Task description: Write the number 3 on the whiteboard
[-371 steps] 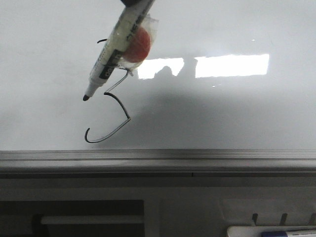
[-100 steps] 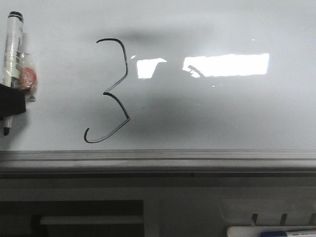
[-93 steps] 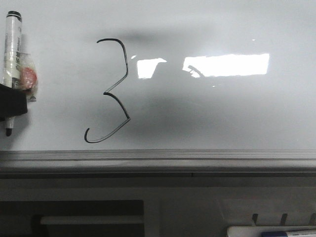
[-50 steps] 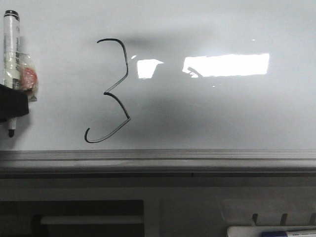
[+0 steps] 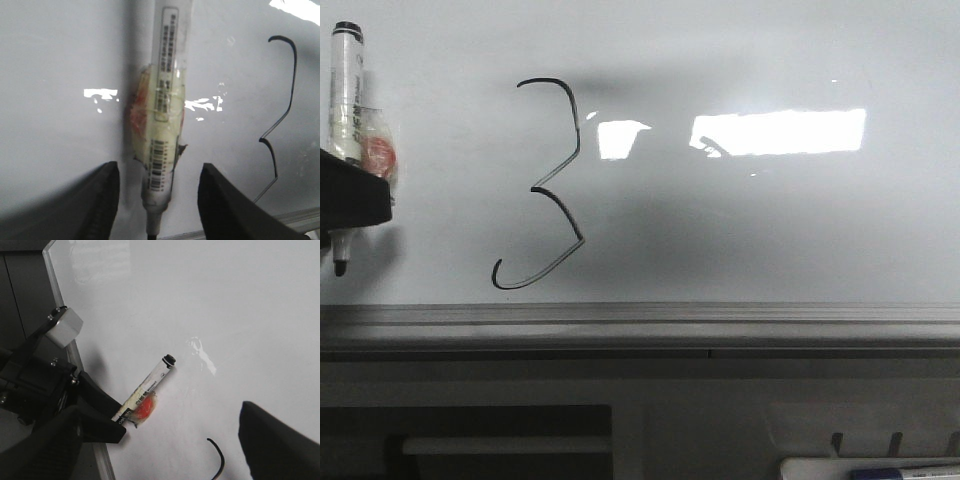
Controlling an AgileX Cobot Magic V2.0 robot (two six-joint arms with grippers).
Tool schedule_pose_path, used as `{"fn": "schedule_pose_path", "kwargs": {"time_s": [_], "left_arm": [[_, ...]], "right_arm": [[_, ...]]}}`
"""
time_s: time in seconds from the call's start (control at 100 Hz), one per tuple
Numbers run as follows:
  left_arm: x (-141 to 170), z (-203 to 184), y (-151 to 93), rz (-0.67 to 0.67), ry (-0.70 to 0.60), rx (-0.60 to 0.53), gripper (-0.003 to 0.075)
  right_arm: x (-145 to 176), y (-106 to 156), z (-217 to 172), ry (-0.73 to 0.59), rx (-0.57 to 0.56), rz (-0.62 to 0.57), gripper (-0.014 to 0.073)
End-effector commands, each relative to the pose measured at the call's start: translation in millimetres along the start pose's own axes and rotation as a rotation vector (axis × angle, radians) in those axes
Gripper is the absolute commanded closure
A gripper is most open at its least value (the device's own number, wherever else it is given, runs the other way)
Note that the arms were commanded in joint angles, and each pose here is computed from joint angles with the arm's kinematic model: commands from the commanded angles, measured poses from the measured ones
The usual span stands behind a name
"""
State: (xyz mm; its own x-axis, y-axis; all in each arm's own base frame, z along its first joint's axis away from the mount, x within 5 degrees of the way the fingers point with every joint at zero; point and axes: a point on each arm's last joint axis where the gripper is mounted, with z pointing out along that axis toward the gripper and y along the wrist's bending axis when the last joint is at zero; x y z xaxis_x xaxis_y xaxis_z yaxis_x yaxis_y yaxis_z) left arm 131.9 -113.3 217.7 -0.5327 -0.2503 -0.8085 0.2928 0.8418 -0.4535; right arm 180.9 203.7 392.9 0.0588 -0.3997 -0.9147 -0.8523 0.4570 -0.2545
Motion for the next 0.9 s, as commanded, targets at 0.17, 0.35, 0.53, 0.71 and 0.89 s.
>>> {"fn": "schedule_pose_path", "kwargs": {"time_s": [0.17,0.35,0.53,0.71,0.89], "left_arm": [[-25,-20,-6,0.025,-0.164,0.06,0.0366],[-34,-44,-9,0.089,-0.224,0.149,0.0462],[-45,-74,-9,0.195,-0.357,0.222,0.0741],[-50,-97,-8,0.295,-0.454,0.272,0.0741],[-47,-109,-7,0.344,-0.471,0.315,0.0741]], "right_arm": [[-18,-6,-16,-0.087,0.049,0.005,0.004],[-22,-2,-29,-0.103,0.039,-0.003,0.0512],[-13,5,-54,-0.135,0.06,-0.004,0.0636],[23,16,-86,-0.2,0.172,0.01,0.0636],[74,33,-122,-0.29,0.297,0.042,0.0636]]}}
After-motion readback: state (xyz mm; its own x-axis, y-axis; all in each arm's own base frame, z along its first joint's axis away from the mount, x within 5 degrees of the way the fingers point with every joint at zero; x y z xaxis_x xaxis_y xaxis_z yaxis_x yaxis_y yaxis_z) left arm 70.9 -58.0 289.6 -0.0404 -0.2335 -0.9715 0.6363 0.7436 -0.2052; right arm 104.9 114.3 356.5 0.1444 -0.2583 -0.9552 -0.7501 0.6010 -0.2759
